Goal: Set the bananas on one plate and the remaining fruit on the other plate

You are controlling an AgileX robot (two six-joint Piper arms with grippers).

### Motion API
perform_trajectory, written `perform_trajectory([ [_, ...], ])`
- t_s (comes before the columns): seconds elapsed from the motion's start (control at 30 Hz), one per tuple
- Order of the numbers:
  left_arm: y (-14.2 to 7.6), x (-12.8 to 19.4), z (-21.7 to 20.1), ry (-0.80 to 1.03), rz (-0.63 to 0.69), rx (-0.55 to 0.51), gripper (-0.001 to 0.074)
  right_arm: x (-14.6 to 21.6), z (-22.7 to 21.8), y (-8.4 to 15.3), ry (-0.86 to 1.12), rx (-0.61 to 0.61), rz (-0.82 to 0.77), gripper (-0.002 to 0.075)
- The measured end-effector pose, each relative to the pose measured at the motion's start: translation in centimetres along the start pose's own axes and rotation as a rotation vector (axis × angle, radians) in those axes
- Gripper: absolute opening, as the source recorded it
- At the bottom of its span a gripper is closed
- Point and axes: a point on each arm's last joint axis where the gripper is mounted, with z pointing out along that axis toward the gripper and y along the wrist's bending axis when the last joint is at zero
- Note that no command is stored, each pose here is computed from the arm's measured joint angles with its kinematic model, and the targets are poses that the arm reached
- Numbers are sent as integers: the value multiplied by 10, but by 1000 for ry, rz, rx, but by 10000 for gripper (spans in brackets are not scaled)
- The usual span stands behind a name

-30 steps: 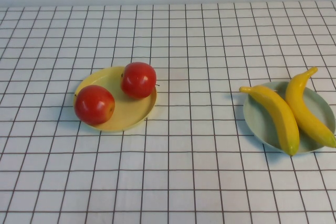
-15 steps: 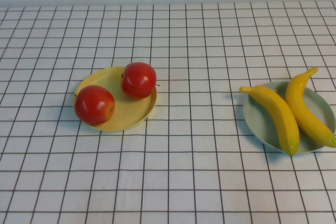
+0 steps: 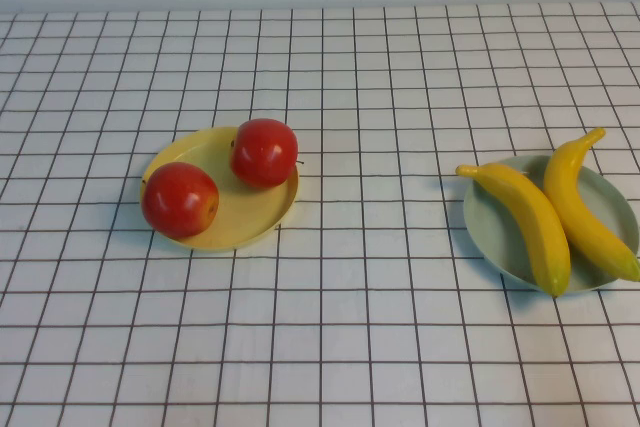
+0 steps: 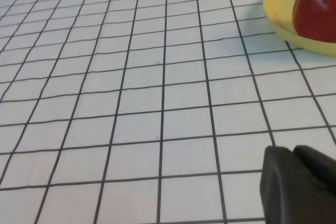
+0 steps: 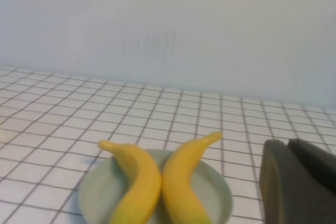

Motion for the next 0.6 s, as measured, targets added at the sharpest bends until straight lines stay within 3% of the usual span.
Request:
perform_trajectory([
  [0.2,0,0,0,-2,0,0,-3,11,-3,-9,106,176,6,-15],
  [0.43,0,0,0,-2,0,0,-3,29,-6,-7,296,192,143,-15],
  [0.6,0,0,0,-2,0,0,-3,32,-7,-6,317,191,158,-15],
])
